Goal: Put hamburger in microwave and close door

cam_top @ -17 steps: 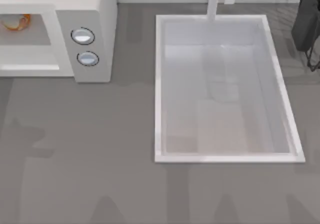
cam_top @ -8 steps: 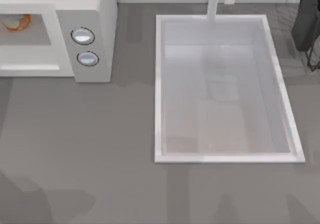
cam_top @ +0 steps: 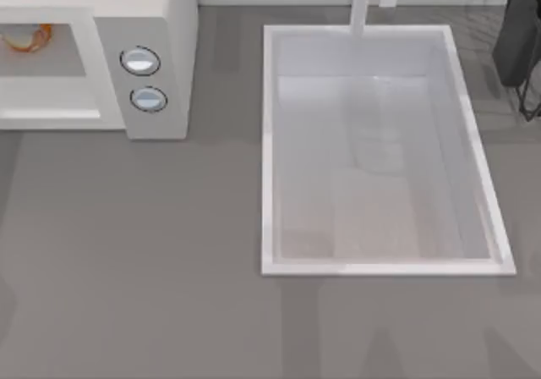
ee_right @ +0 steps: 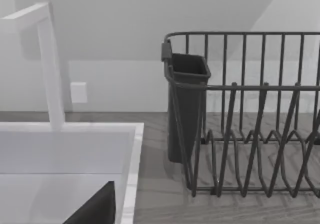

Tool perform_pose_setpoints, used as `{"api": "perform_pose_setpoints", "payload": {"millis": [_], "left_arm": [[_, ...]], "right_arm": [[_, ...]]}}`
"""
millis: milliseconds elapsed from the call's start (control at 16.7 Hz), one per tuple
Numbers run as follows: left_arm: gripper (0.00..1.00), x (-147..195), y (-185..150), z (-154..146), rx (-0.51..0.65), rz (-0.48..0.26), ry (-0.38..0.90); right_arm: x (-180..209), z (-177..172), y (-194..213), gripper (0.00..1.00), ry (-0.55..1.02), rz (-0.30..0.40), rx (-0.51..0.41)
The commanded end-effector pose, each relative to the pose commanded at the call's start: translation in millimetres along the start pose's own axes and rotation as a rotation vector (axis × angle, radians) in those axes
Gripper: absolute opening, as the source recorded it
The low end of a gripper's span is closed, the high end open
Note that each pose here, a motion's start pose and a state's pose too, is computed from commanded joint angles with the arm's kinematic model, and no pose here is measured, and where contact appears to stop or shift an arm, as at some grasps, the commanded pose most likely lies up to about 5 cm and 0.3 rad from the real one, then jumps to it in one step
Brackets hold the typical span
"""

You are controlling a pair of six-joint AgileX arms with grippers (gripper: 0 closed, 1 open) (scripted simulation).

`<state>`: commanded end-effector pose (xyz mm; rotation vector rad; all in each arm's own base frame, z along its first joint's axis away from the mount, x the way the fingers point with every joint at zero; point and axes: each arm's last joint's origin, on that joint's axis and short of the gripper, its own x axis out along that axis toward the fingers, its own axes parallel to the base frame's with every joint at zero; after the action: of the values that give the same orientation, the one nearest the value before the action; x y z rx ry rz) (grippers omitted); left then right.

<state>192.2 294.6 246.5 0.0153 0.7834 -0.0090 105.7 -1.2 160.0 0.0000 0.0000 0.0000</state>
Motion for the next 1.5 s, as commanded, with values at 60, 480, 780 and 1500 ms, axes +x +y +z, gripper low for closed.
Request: {"api": "perform_pose_setpoints", "payload": {"millis": [60,480,780,1500], "left_arm": [[0.0,2,2,-1,-0.002,-0.009,0.001],[0.0,8,2,-5,-0.005,-0.017,0.008],[0.0,43,5,-36,0.006,-0.004,-0.003],[0.0,73,-10,-67,0.003,-0.012,0.001]], "right_arm": [[0,0,0,1.0,0.0,0.0,0.0],[0,0,0,1.0,0.0,0.0,0.0],[0,0,0,1.0,0.0,0.0,0.0],[0,0,0,1.0,0.0,0.0,0.0]]}}
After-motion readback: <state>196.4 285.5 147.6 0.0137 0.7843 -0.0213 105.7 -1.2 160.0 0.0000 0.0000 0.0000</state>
